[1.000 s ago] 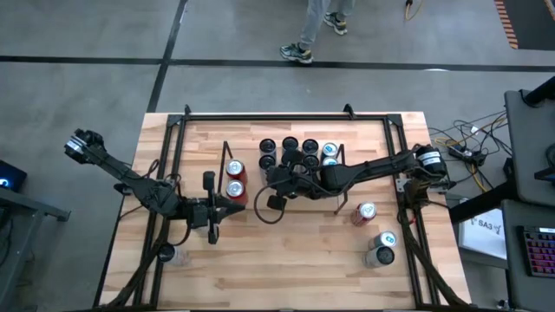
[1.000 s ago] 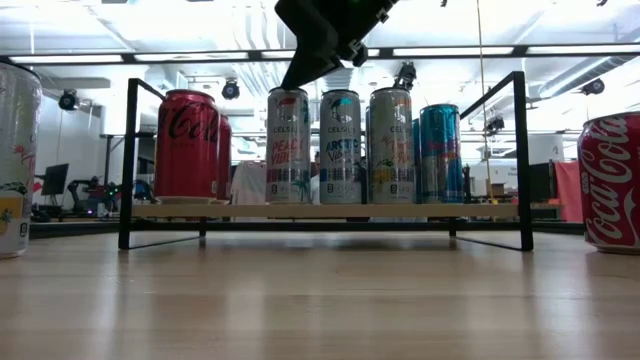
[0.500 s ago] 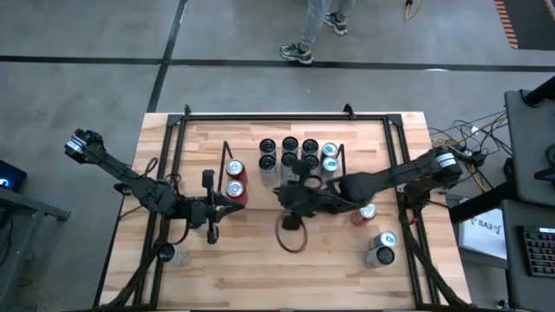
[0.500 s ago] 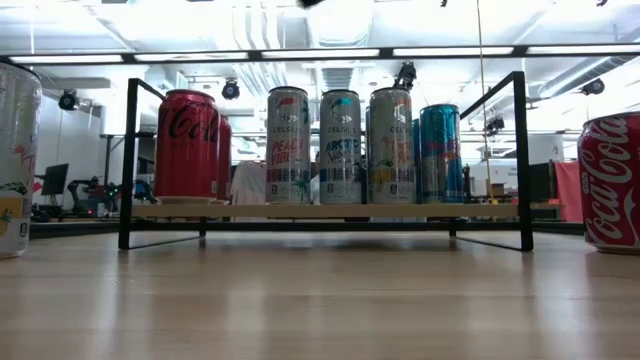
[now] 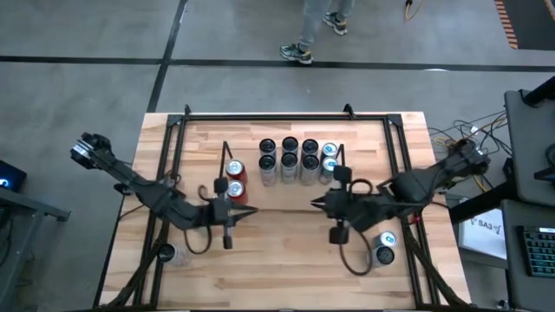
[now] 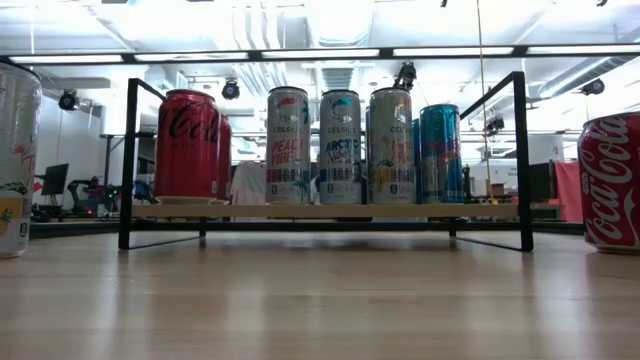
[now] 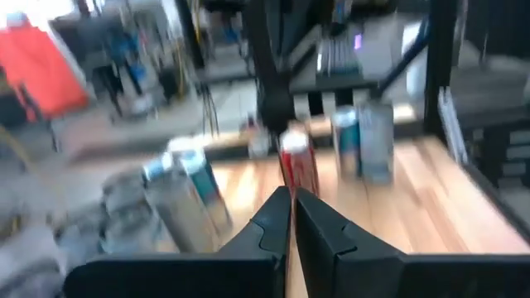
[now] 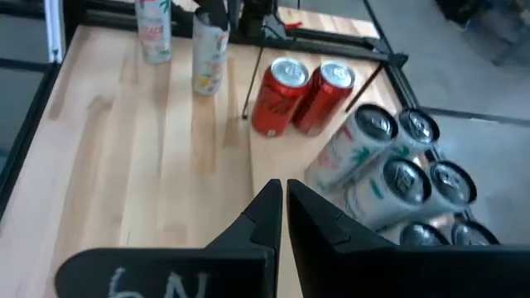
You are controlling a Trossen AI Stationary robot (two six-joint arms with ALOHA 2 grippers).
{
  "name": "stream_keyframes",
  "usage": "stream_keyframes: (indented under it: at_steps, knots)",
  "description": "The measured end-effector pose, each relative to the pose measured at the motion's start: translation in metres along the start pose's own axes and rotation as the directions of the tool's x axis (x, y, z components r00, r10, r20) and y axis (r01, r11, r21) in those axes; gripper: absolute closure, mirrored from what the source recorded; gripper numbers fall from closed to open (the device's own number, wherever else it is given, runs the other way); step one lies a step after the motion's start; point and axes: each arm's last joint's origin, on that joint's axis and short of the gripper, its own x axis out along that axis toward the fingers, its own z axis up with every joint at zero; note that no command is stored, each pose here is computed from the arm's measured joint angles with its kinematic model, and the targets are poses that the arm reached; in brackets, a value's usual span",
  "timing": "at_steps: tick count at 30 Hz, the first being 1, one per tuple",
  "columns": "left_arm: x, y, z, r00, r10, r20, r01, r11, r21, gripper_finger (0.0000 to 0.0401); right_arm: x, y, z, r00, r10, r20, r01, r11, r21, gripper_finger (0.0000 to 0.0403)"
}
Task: Place canned beverage on shelf
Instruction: Put the white and yellow soda can on the shelf aligned with the other white and yellow soda can
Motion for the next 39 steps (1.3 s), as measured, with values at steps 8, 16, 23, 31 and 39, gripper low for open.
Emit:
stream_keyframes:
  at_steps: [8, 16, 23, 31, 39]
  knots:
    - [0.002, -0.012, 0.008, 0.833, -0.042, -0.551, -0.043, 0.989, -0.140, 0.0400, -0.018, 0.013, -0.017, 0.998, 0.046, -0.051, -0.048, 0.998, -0.041, 0.0390]
    - [0.003, -0.029, 0.007, 0.390, -0.126, -0.912, -0.001, 0.991, -0.137, 0.0400, -0.017, 0.017, -0.021, 0.997, 0.049, -0.063, -0.053, 0.997, -0.058, 0.0390]
    - [0.001, -0.029, 0.016, 0.317, -0.151, -0.936, 0.014, 0.988, -0.154, 0.0401, -0.017, 0.017, -0.021, 0.997, 0.048, -0.062, -0.052, 0.996, -0.066, 0.0390]
    - [-0.013, -0.016, 0.020, 0.281, -0.103, -0.954, -0.096, 0.986, -0.135, 0.0397, -0.017, 0.017, -0.022, 0.997, 0.048, -0.063, -0.052, 0.996, -0.066, 0.0390]
    - [-0.023, -0.010, 0.020, 0.242, -0.109, -0.964, -0.201, 0.967, -0.159, 0.0299, -0.015, 0.018, -0.024, 0.996, 0.045, -0.073, -0.050, 0.996, -0.073, 0.0390]
